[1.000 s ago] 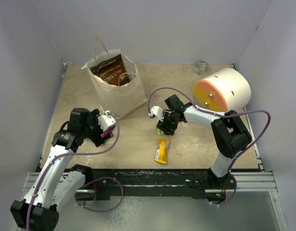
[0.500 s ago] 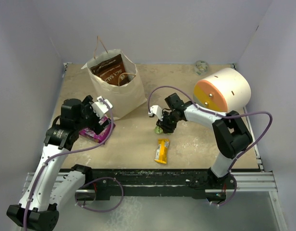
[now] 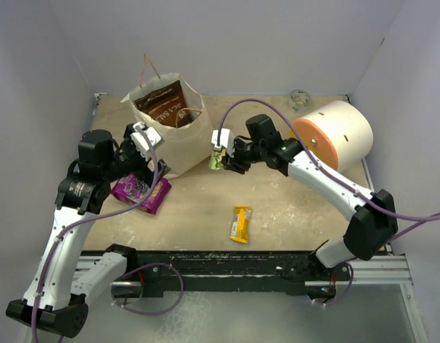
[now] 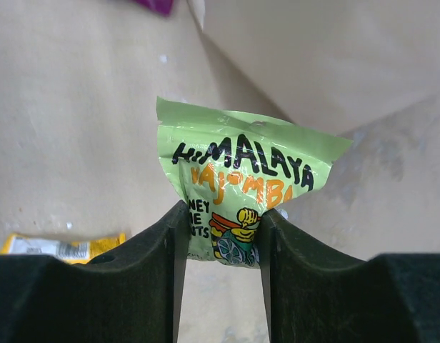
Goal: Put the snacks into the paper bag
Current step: Pick up the snack from the center of the board, then place the snack in the paper bag.
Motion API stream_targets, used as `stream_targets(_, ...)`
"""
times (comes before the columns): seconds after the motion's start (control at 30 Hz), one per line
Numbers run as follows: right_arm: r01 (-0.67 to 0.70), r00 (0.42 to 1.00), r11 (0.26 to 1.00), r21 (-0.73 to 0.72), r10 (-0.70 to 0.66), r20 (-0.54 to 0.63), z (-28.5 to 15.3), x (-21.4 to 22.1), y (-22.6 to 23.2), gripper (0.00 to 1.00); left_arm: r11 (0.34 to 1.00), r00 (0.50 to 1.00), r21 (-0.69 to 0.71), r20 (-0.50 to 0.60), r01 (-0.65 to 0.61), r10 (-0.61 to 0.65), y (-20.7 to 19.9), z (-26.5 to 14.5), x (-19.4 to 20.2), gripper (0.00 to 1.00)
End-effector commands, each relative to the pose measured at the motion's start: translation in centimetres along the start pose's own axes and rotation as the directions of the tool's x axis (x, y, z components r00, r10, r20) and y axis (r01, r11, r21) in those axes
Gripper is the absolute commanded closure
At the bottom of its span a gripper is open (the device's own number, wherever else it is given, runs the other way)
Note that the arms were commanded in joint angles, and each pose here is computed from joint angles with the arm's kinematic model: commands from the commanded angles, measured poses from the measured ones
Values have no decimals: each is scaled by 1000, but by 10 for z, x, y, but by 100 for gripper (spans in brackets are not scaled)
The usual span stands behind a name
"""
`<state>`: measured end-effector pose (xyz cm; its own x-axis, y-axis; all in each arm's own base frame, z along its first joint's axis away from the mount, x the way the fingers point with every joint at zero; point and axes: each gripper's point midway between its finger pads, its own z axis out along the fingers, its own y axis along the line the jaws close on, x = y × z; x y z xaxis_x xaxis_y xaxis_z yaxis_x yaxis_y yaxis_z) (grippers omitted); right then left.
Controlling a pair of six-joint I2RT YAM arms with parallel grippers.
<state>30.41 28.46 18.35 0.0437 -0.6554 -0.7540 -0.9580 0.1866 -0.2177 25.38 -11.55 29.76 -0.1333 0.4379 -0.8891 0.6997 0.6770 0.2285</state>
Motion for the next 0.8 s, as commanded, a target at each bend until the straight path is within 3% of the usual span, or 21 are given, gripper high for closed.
stream_targets(0.0,98,979,993,70,-109,174,-23,-82,4,56,989,982,126,163,77,-97,-17,-7,-53,0)
stream_targets(0.13,131,957,986,98,-152,246,-31,-122,13,55,933,938,229,146,277,-314,-29,0,-67,4)
stream_targets(0.33,155,935,981,119,-184,302,-34,-163,22,55,796,827,322,63,512,-558,-41,13,-70,15)
stream_targets(0.5,157,927,979,131,-192,322,-34,-178,24,55,687,737,370,12,625,-676,-43,19,-65,25)
stream_targets(0.6,153,926,980,129,-188,328,-34,-183,25,55,613,682,415,-23,672,-731,-48,20,-61,36)
stream_targets(0.77,143,925,979,145,-184,332,-34,-185,24,55,589,666,431,-38,683,-745,-51,20,-58,53)
